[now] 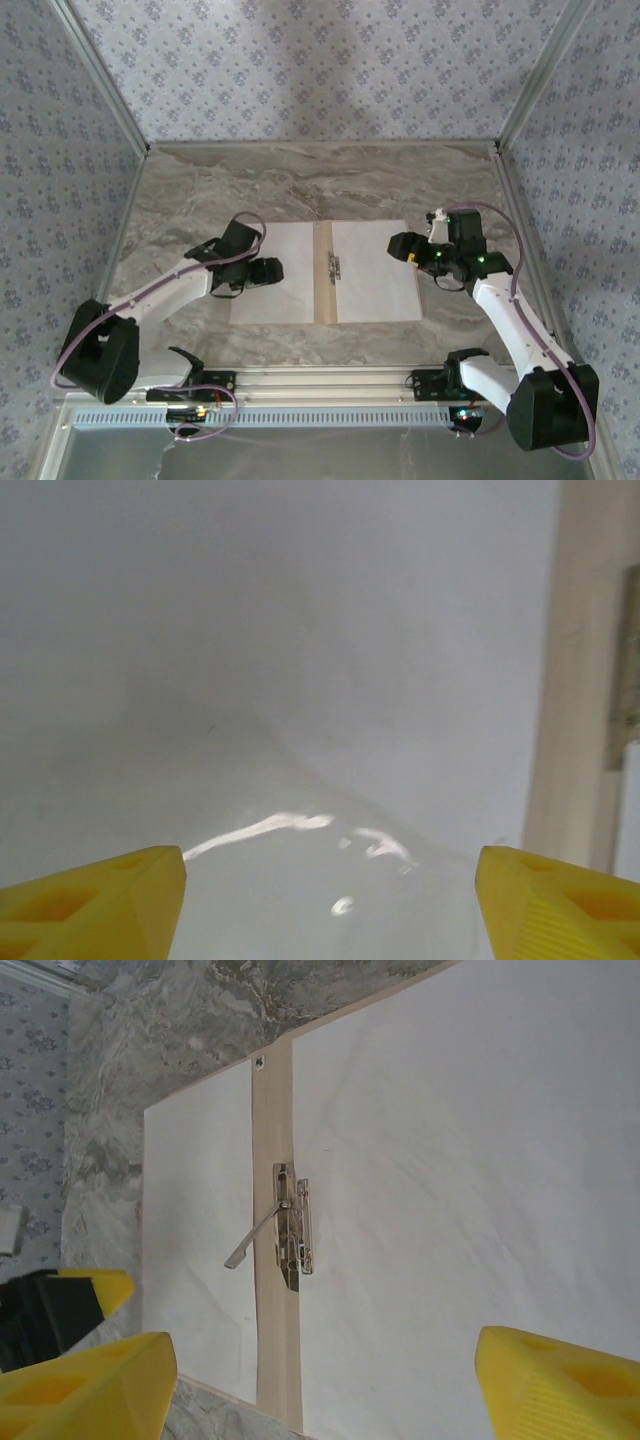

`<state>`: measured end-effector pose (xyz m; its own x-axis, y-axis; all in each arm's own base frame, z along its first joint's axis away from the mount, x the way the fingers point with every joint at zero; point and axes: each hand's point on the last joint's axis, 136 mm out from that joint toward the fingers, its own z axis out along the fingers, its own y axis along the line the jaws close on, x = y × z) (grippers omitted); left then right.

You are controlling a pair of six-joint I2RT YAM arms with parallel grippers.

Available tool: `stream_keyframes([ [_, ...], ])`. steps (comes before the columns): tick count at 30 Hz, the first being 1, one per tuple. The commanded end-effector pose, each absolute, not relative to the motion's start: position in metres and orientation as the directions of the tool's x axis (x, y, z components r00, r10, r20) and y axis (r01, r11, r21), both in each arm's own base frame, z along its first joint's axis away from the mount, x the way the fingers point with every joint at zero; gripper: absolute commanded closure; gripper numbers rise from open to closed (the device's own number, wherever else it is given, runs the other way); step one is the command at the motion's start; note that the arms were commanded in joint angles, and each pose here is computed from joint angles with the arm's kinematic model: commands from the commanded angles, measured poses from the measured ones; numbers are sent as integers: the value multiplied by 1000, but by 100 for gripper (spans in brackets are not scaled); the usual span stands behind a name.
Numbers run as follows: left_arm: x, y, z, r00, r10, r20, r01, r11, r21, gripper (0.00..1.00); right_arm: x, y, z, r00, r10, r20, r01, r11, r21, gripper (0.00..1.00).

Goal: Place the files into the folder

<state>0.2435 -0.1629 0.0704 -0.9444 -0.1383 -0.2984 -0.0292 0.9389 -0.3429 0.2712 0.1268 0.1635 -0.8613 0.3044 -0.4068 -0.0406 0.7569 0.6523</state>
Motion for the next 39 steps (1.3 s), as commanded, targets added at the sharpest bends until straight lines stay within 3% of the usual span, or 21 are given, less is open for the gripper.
stream_keyframes([
  [1,218,-146,58,-952,-186,-242,-112,950,-291,30,275,130,172,-860,299,-413,-62,743,667,19],
  [4,205,-144,47,-956,-203,-212,-135,945,-297,39,281,125,164,-864,329,-381,-1,756,655,20],
  [13,197,-155,17,-962,-210,-174,-144,932,-333,51,281,127,141,-925,258,-280,83,855,513,27],
  [28,202,-212,5,-969,-194,-151,-120,909,-399,53,292,154,128,-969,93,-229,34,968,249,32],
  [39,203,-204,2,-973,-168,-157,-107,936,-335,52,317,190,111,-982,42,-186,-10,962,271,44],
])
